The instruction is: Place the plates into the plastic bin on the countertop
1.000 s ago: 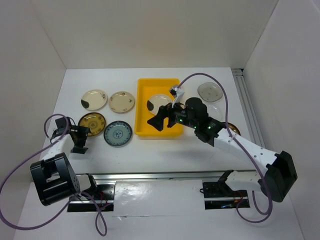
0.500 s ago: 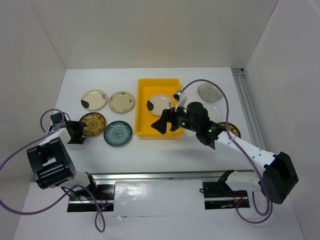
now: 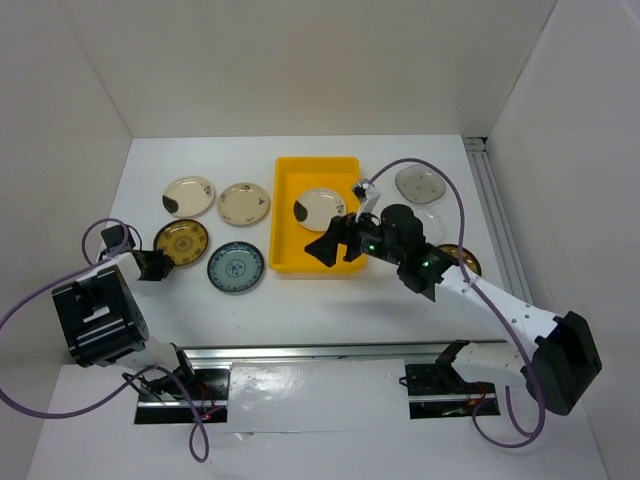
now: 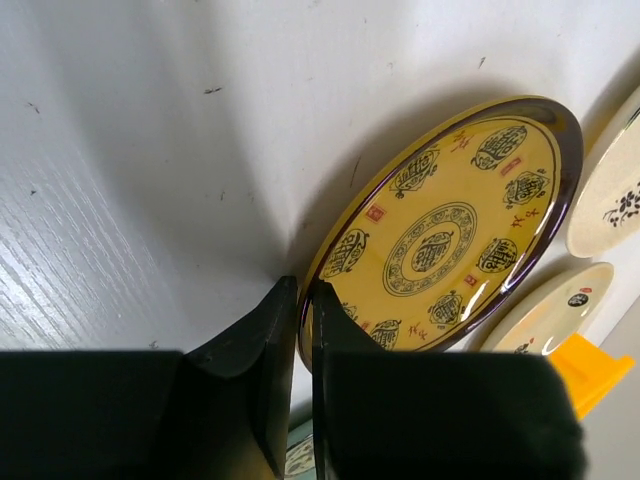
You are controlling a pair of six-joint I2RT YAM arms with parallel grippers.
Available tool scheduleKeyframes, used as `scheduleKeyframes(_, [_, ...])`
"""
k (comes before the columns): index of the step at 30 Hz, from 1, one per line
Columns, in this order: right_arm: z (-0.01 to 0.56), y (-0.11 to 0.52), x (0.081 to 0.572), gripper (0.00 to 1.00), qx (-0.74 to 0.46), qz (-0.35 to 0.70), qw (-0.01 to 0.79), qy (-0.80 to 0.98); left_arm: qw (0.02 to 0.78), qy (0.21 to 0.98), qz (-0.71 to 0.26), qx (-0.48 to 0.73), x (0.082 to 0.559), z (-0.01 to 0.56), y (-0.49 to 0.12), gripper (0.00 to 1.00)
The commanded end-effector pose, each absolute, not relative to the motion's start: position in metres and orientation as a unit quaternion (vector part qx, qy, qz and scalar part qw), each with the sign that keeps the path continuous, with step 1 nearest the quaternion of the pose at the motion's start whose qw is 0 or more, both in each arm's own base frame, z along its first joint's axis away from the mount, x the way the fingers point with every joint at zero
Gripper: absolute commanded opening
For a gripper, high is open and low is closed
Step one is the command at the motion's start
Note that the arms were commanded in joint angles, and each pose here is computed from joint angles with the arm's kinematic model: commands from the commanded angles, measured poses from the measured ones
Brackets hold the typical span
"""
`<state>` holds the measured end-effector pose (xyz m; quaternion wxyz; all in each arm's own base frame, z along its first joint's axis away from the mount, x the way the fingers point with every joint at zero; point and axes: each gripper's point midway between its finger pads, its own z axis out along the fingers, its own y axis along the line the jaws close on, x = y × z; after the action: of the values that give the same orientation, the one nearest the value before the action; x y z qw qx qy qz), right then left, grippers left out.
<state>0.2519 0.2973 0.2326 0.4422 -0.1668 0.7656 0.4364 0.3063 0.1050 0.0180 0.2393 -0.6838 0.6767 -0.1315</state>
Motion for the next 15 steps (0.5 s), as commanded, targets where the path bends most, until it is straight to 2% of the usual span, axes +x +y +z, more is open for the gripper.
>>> scheduleKeyframes(1, [0.262,0.290,0.247,0.96,-0.165,0.451,0.474,0.738,0.165,0.687,-0.069,-0.705,0.268,-0.010,0.101,0.00])
scheduleKeyframes(4, [0.261,0.285,0.250,0.96,-0.161,0.442,0.478,0.742,0.155,0.691,-0.065,-0.703,0.264,-0.008,0.099,0.00])
scheduleKeyframes(7, [0.259,0.282,0.250,0.96,-0.160,0.434,0.479,0.746,0.203,0.699,-0.079,-0.681,0.272,0.019,0.098,0.00])
scheduleKeyframes(11, [0.262,0.274,0.248,0.96,-0.150,0.424,0.485,0.750,0.306,0.708,-0.071,-0.633,0.283,0.088,0.090,0.00])
scheduleKeyframes(13, [0.266,0.265,0.252,0.96,-0.135,0.411,0.497,0.752,0.379,0.703,-0.095,-0.594,0.290,0.135,0.077,0.00])
scheduleKeyframes(15, [0.267,0.260,0.252,0.96,-0.128,0.404,0.502,0.754,0.419,0.699,-0.114,-0.567,0.294,0.168,0.067,0.00])
